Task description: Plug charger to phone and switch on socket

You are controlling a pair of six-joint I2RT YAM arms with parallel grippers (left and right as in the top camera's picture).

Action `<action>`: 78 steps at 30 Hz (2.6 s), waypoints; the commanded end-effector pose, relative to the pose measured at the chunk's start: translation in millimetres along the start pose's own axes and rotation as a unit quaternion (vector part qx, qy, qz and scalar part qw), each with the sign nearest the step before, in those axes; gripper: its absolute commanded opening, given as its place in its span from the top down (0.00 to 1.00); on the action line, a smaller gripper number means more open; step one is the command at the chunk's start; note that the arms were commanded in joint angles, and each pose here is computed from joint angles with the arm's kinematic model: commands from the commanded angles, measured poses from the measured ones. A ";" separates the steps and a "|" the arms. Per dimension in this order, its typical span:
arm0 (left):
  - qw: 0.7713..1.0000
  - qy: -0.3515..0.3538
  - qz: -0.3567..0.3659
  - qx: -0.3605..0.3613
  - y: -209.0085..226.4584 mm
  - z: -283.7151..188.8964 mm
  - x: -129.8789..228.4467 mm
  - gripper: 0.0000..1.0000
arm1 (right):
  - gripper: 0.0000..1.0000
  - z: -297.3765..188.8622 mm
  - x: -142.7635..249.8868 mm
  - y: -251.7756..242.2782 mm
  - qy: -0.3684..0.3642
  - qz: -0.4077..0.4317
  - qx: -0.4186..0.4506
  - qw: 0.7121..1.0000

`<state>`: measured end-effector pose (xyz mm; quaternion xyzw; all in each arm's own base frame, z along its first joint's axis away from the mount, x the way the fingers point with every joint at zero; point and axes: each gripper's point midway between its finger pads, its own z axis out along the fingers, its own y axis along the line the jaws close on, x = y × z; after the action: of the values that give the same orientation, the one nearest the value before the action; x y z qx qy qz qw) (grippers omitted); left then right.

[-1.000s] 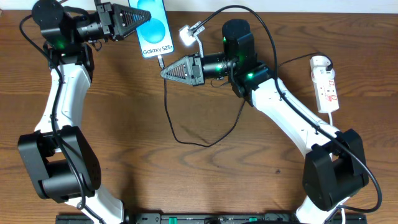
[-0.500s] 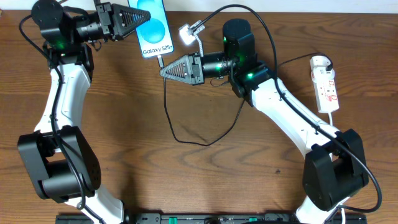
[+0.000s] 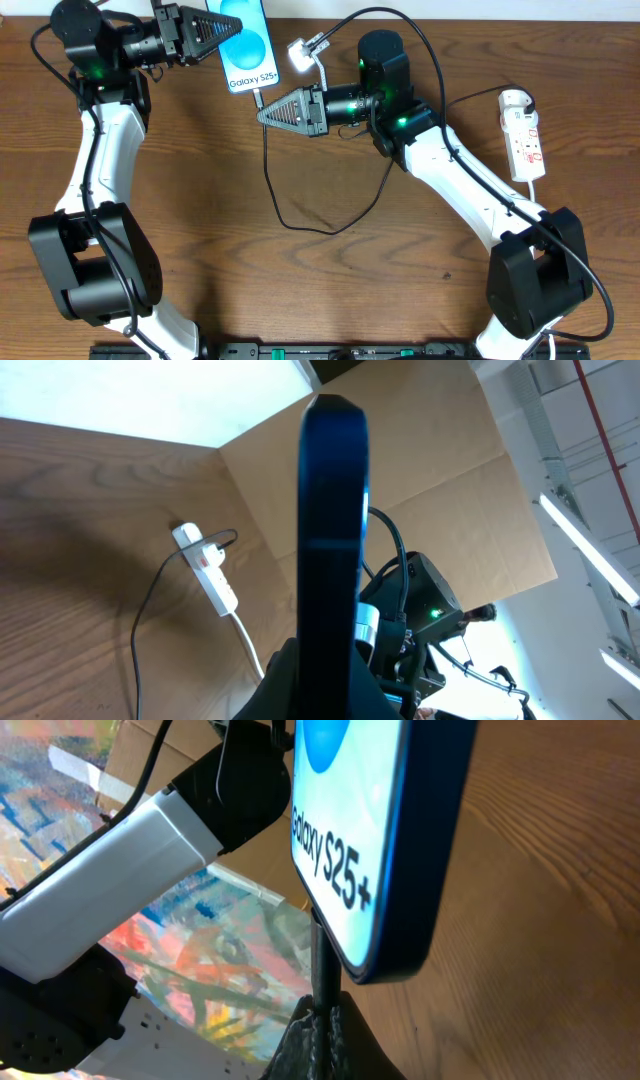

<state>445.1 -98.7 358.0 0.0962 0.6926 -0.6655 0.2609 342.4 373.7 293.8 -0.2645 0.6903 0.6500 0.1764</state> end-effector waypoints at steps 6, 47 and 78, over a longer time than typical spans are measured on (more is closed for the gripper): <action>1.000 0.010 0.019 0.003 -10.2 1.2 3.1 0.93 | 0.99 -1.2 -7.6 -0.7 -0.014 -0.004 0.004 1.000; 0.999 0.031 -0.011 0.013 -3.0 19.5 19.0 0.93 | 0.99 -23.1 -33.6 -8.5 -0.061 -0.034 0.023 0.997; 1.000 0.016 0.009 0.001 49.6 4.3 39.9 0.93 | 0.34 -71.0 56.2 -104.8 0.049 0.081 0.215 0.972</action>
<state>436.5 -108.5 308.7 0.0942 0.6973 -0.6697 0.2376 355.4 306.3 201.7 -0.1657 0.8173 0.5436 0.0955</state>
